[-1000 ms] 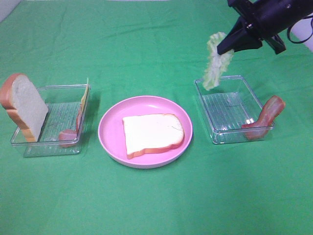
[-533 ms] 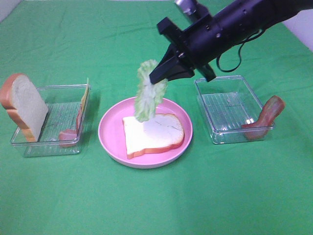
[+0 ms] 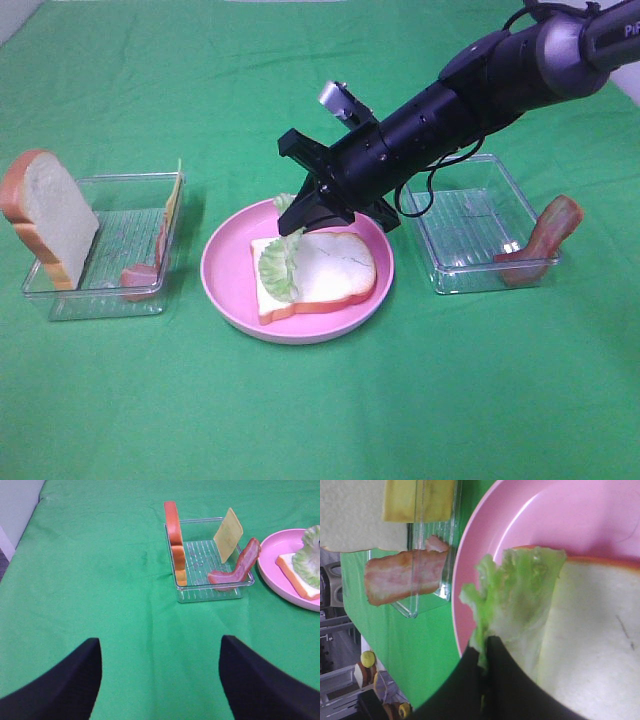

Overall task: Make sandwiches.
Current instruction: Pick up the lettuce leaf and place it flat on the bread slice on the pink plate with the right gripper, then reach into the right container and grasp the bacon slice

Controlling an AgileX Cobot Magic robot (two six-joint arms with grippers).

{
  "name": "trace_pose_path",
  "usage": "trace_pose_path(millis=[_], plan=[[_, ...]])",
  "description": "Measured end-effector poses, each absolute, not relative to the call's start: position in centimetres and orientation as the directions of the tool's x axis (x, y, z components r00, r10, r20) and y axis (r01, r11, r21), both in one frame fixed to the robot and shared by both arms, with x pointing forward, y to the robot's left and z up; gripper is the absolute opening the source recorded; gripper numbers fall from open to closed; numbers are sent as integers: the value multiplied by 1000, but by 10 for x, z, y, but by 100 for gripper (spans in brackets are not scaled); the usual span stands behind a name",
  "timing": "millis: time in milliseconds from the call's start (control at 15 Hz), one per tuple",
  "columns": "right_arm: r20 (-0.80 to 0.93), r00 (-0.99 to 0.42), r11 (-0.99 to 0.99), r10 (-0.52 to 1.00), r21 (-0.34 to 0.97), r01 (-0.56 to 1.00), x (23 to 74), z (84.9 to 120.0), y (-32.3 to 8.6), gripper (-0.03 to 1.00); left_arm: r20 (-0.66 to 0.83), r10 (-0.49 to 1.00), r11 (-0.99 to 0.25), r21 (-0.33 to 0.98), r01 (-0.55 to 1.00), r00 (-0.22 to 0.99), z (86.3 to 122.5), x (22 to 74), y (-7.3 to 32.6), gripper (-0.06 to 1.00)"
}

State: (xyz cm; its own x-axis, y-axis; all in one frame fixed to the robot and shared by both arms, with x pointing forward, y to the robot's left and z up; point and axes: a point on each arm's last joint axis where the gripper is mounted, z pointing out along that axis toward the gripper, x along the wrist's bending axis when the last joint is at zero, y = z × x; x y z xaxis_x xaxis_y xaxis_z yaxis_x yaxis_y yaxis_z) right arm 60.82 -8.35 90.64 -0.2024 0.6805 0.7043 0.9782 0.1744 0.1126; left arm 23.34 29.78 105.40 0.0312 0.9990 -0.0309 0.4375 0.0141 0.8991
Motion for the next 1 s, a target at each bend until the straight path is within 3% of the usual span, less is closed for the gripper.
trace_pose_path(millis=[333, 467, 600, 667, 800, 1000], plan=[[631, -192, 131, 752, 142, 981, 614, 902, -89, 1, -31, 999, 14, 899, 438, 31, 1054, 233, 298, 64], [600, -208, 148, 772, 149, 978, 615, 900, -92, 22, -31, 999, 14, 899, 438, 31, 1054, 233, 298, 64], [582, -235, 172, 779, 162, 972, 614, 903, -94, 56, -31, 999, 14, 899, 438, 31, 1054, 233, 298, 64], [568, -261, 194, 780, 177, 965, 612, 910, -95, 68, -31, 999, 14, 899, 438, 31, 1054, 233, 298, 64], [529, -294, 213, 796, 209, 954, 610, 929, -99, 75, -31, 999, 14, 899, 438, 31, 1054, 233, 298, 64], [458, -291, 183, 840, 266, 947, 607, 981, -128, 76, -31, 999, 14, 899, 438, 31, 1054, 233, 298, 64]])
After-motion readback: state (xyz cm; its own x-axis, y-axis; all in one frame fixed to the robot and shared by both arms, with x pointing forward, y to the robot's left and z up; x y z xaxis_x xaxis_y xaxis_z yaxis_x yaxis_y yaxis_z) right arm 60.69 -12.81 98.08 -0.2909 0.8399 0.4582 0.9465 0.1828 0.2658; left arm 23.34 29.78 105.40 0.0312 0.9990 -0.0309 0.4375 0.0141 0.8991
